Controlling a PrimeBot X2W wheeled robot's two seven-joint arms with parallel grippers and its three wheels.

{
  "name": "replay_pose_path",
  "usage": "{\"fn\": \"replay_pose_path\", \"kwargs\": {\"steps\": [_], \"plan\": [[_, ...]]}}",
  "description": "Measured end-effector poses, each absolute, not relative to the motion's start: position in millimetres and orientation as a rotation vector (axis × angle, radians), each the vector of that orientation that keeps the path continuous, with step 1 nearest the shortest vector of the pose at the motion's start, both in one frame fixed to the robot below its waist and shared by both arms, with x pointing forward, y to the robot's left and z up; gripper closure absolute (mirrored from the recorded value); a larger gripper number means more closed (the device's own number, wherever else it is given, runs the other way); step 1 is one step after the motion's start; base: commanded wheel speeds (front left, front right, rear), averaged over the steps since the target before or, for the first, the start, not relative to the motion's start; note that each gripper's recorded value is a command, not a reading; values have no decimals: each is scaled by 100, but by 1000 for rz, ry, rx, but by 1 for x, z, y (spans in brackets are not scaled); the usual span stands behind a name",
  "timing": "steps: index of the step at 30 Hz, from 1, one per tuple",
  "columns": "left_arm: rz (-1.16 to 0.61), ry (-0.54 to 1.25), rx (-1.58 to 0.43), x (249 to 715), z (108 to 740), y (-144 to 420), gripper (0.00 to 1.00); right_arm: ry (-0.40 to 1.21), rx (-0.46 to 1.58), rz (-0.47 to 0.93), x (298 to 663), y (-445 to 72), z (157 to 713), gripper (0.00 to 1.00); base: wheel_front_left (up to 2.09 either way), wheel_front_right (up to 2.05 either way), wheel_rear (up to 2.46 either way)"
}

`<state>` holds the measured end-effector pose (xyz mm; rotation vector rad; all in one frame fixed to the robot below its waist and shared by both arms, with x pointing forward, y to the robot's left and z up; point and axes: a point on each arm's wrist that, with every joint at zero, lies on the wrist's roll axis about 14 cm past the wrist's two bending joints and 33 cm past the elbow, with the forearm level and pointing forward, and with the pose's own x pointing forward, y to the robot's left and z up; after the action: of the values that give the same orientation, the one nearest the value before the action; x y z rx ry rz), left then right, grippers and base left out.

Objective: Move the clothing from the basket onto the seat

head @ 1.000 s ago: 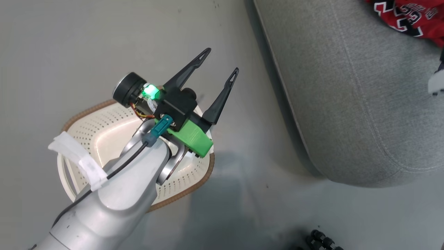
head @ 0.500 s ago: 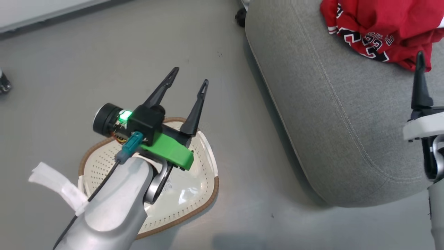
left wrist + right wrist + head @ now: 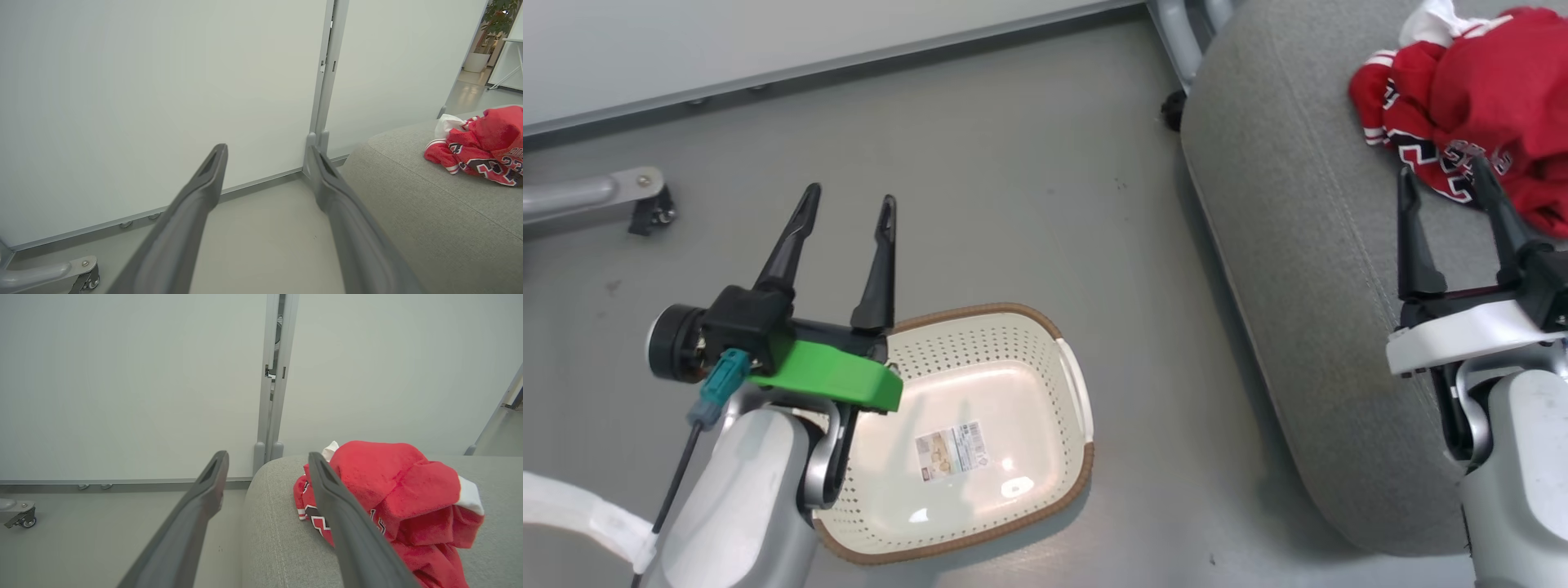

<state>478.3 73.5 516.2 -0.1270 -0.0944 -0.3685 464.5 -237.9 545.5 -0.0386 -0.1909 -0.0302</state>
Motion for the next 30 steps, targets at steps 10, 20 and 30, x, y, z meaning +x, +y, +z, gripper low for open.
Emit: {"fn": "replay_pose_path", "kwargs": {"steps": [10, 20, 30], "plan": [[-158, -132, -120, 453, 530, 145, 0, -217, 22, 118, 462, -173, 554, 0, 0, 0, 0], [-37, -150, -119, 416, 535, 185, 0, -208, 60, 188, 439, -141, 552, 0, 0, 0, 0], [11, -145, -142, 386, 531, 196, 0, -179, 83, 181, 411, -140, 542, 0, 0, 0, 0]]}}
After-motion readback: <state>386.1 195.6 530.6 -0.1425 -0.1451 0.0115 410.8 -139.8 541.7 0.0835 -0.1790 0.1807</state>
